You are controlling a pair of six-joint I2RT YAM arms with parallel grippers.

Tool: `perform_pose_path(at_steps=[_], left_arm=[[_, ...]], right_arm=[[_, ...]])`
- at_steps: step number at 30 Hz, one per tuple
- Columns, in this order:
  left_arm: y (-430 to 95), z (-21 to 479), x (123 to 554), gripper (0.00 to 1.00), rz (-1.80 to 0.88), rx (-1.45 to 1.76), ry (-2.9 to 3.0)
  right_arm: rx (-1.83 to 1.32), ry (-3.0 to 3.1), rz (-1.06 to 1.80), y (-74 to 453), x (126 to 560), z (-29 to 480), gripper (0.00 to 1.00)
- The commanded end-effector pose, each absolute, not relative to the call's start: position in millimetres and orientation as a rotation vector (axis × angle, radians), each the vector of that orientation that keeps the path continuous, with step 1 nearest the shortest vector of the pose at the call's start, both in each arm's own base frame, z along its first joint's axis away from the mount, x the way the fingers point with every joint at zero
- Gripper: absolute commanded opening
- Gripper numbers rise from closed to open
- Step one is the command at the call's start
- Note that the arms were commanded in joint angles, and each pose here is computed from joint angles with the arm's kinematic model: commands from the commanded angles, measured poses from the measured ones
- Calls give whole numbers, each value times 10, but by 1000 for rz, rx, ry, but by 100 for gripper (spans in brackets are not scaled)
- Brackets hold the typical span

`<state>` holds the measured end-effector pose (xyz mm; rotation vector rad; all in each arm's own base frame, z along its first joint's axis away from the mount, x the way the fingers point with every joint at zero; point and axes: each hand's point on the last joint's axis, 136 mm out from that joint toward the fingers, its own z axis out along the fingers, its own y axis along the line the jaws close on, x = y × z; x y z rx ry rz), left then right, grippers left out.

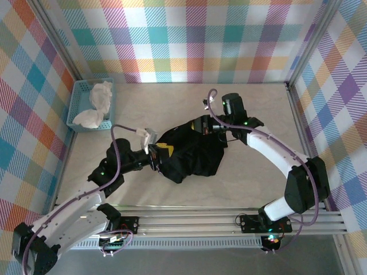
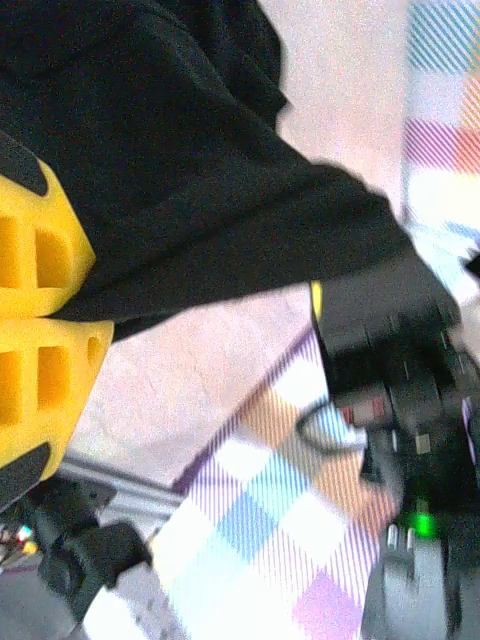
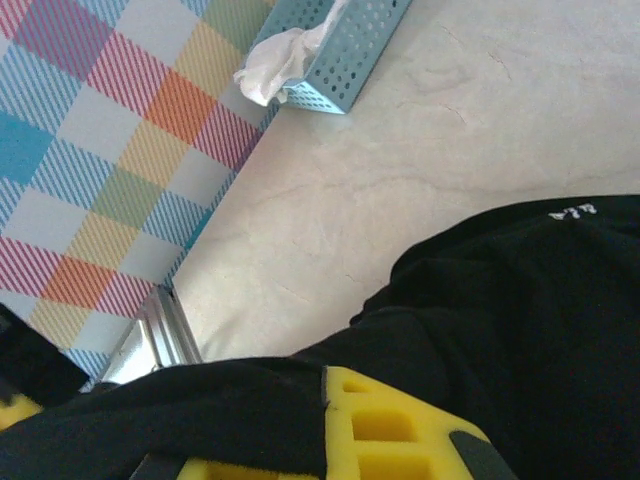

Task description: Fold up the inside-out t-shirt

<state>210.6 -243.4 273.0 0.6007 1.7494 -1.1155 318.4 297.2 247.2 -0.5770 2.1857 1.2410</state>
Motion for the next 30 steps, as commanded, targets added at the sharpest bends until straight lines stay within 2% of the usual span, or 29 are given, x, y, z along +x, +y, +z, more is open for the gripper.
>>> perform_pose_path(at_steps=[1,7,12,15,21,27,30], left_arm=[[-2524,2930,1804,0,-1174,842,1556],[-2550,2912,1805,0,-1140,900,1540],[-2562,2874,1830,0,-1123,911,1523],[-2550,2807,1901,0,-1082,897,1545],[-2539,2758,1939,0,-1049,900,1568],[-2532,2771,1942,0,-1054,886,1575],[-2519,2763,1972,0,-1042,869,1590]], right_arm=[[-699,2235,1153,2907,3095,2400,6],[-751,2255,1104,2812,2964,2345,32],[-662,2311,840,2415,2889,2306,44],[-724,2225,855,2366,2670,2466,47],[-992,1929,1186,2658,2045,2722,46],[-1152,1823,1319,2837,1765,2667,38],[-1180,1770,1307,2868,1683,2663,43]])
